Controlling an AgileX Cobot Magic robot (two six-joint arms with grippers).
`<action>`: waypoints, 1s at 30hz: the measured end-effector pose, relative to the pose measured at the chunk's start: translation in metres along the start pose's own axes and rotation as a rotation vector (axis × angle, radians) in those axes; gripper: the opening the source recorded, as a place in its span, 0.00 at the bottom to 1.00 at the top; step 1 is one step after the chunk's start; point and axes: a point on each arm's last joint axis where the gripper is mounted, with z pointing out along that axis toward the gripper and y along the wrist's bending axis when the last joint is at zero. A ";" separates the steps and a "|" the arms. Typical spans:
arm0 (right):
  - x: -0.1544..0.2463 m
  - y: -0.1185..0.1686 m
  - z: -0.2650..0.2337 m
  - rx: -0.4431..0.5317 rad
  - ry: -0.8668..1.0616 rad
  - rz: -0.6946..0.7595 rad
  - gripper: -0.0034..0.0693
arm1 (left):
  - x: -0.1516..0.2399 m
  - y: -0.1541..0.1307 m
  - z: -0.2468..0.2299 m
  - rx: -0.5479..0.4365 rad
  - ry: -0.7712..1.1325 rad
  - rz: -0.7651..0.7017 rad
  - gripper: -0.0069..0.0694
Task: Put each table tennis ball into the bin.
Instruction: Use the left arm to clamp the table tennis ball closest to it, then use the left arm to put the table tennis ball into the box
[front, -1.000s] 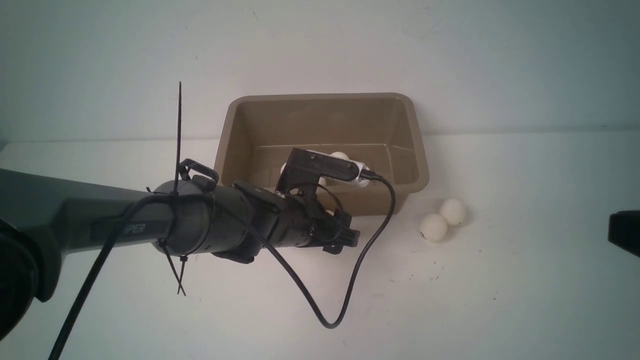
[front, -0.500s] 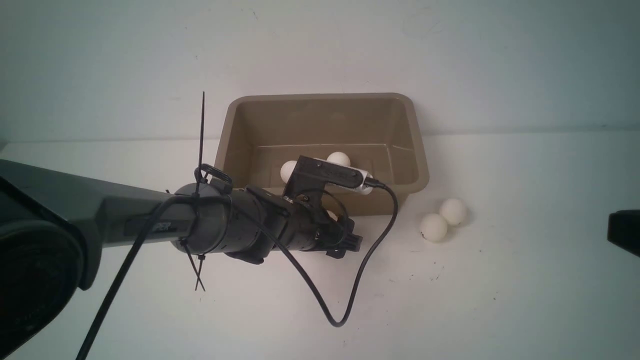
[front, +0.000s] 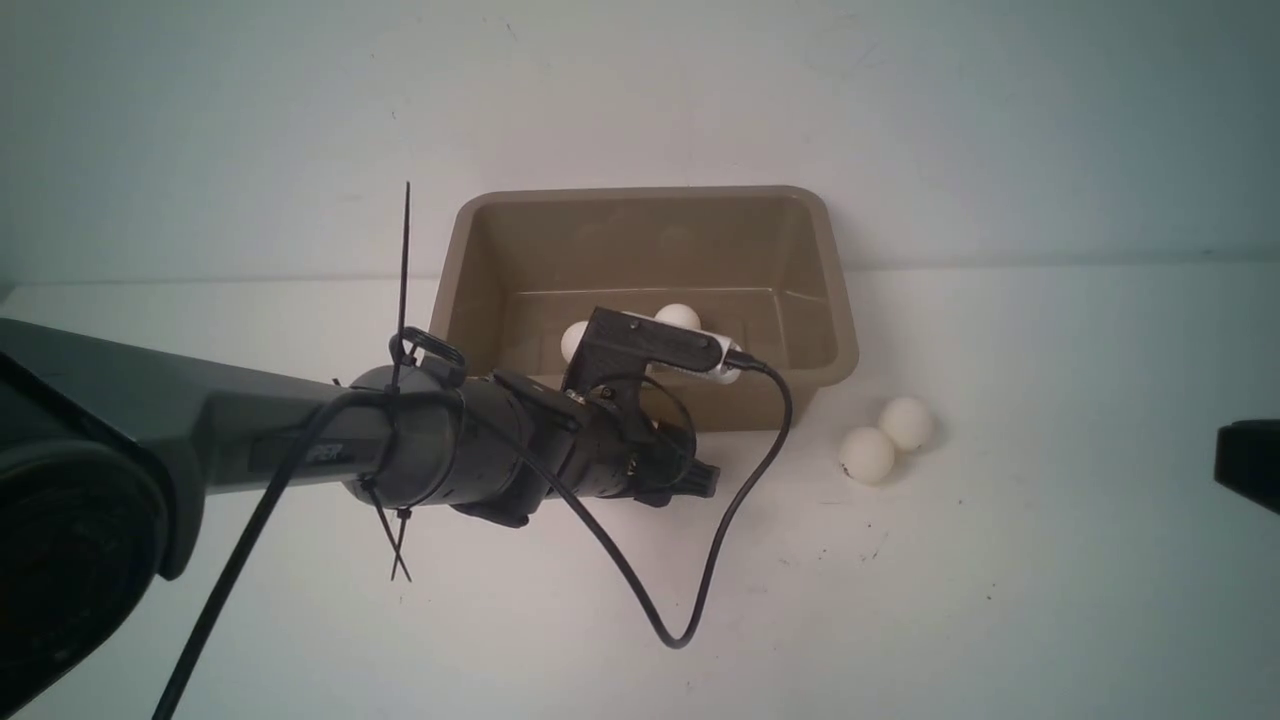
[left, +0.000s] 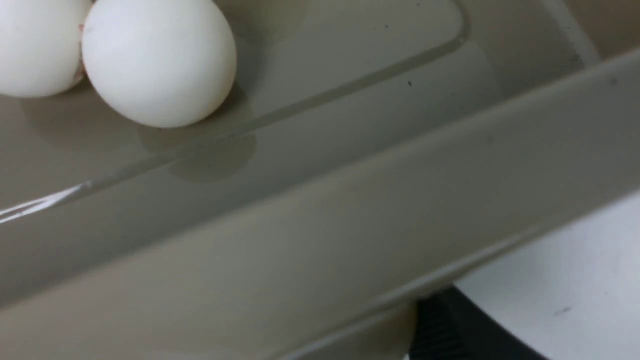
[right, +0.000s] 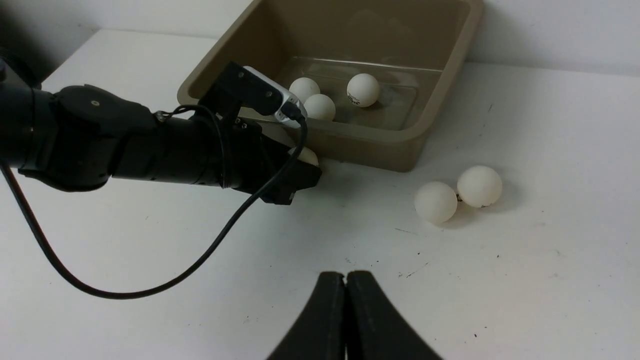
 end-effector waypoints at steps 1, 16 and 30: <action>0.000 0.000 0.000 0.000 0.000 0.000 0.03 | 0.000 0.000 0.000 0.002 0.001 -0.001 0.55; 0.000 0.000 0.000 0.000 -0.001 0.001 0.03 | 0.056 -0.028 -0.072 0.133 0.115 0.013 0.55; 0.000 0.000 0.000 0.000 -0.002 0.000 0.03 | -0.083 0.005 -0.137 -0.020 -0.362 0.056 0.55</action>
